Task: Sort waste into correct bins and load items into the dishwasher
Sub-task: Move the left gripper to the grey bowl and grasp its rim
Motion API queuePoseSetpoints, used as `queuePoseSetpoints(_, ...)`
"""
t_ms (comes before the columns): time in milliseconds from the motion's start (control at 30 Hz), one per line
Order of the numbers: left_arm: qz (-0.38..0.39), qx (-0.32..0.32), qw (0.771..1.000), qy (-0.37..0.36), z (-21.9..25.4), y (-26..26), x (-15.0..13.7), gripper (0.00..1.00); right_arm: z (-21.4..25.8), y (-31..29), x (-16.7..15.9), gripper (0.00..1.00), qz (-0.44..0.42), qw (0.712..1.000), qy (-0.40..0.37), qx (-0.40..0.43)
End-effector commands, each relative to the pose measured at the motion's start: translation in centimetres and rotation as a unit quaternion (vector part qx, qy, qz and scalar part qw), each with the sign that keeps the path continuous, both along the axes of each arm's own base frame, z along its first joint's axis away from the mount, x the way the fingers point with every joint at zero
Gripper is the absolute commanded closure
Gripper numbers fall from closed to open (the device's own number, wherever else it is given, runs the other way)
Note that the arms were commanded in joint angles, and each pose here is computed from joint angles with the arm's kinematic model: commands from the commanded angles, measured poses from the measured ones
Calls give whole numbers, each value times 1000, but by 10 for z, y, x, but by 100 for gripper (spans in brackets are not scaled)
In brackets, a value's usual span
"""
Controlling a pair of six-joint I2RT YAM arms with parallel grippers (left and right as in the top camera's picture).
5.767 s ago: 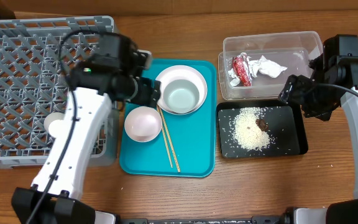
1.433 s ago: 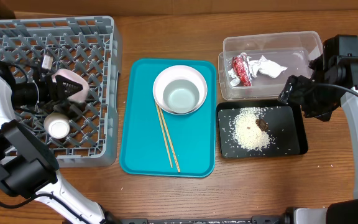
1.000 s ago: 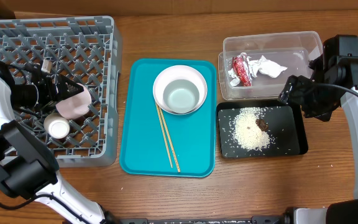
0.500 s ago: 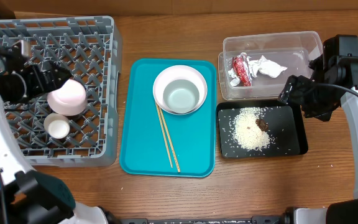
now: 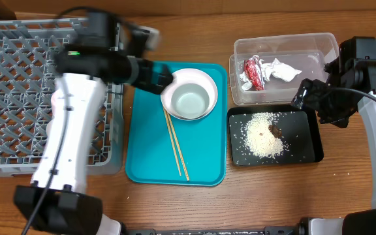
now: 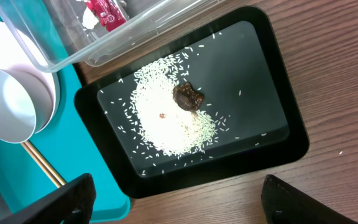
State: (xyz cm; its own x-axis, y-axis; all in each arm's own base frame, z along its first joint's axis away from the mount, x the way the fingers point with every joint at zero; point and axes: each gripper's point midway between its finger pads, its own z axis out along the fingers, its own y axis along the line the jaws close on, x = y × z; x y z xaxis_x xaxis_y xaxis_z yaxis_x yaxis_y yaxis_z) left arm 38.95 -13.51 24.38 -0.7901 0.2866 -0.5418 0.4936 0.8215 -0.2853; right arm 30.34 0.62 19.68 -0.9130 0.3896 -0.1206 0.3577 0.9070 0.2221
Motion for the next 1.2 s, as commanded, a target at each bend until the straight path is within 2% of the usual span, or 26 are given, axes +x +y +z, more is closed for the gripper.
queuePoseSetpoints(0,-34,59,997,-17,-14,-36,0,0,5,-2,0,13,0,1000,-9,-4)
queuePoseSetpoints(133,-85,96,992,-14,-48,-84,-2,0,5,-2,0,13,0,1000,-9,-4)
queuePoseSetpoints(300,-118,124,985,24,-96,-112,-6,2,5,-2,0,13,0,1000,-7,-4)
queuePoseSetpoints(567,-137,161,971,110,-176,-119,-14,30,5,-2,0,12,0,1000,-7,-4)
queuePoseSetpoints(733,-124,220,959,132,-210,-100,-12,52,4,-1,-2,13,0,1000,-3,-3)
queuePoseSetpoints(800,-117,241,955,129,-216,-93,-9,63,4,-1,-2,13,0,1000,-3,-3)
queuePoseSetpoints(933,-108,262,951,121,-216,-86,-5,78,4,-1,-2,13,0,1000,-3,-3)
queuePoseSetpoints(1033,-97,271,950,119,-216,-83,-3,94,4,-1,-2,12,0,1000,-3,-3)
queuePoseSetpoints(1167,-92,270,951,120,-215,-83,-3,96,4,-1,-3,13,0,1000,-3,-3)
